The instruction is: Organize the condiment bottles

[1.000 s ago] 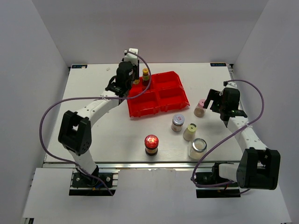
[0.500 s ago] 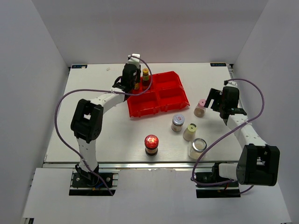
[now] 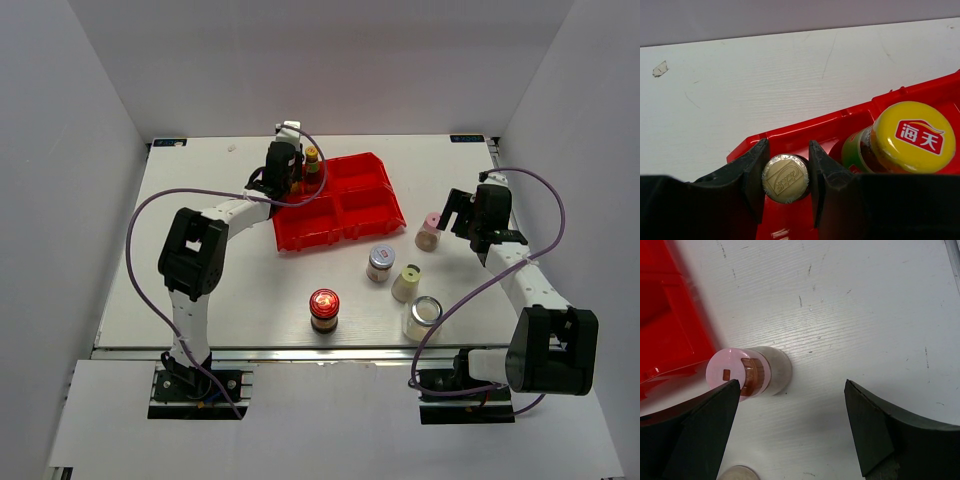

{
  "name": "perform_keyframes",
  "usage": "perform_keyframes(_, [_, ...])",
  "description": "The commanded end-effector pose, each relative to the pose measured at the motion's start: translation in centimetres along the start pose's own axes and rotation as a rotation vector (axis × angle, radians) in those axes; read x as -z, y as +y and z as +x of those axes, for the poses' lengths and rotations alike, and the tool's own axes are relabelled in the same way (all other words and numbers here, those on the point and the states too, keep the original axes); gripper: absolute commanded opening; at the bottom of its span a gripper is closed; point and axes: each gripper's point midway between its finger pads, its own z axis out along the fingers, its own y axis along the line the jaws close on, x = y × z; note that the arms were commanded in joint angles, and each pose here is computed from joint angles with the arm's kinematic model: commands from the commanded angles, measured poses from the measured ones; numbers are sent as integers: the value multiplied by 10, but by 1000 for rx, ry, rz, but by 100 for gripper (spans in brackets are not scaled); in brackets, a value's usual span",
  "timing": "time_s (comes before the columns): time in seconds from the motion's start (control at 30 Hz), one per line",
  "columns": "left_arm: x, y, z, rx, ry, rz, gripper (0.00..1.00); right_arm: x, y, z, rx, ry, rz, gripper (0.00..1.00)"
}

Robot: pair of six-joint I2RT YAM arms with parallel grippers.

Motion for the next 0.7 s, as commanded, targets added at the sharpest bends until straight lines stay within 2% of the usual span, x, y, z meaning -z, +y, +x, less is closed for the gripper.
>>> perform_keyframes(0.0, [6, 3, -45, 60, -110, -1, 16, 1, 1, -20, 11, -44, 6, 89])
perform_keyframes(0.13, [5, 2, -40, 56, -93, -1, 29, 2, 1, -20, 11, -44, 6, 89])
perform_keyframes(0.23, [6, 2, -37, 53, -82, 2, 33, 2, 0, -19, 12, -42, 7, 89])
perform_keyframes(0.37, [8, 1, -32, 47, -67, 11, 36, 3, 0, -20, 11, -47, 6, 89])
perform_keyframes(0.43, [8, 0, -30, 45, -64, 18, 41, 4, 1, -21, 10, -50, 5, 89])
perform_keyframes(0.67, [7, -1, -23, 18, -40, 30, 46, 4, -3, -19, 11, -43, 22, 89])
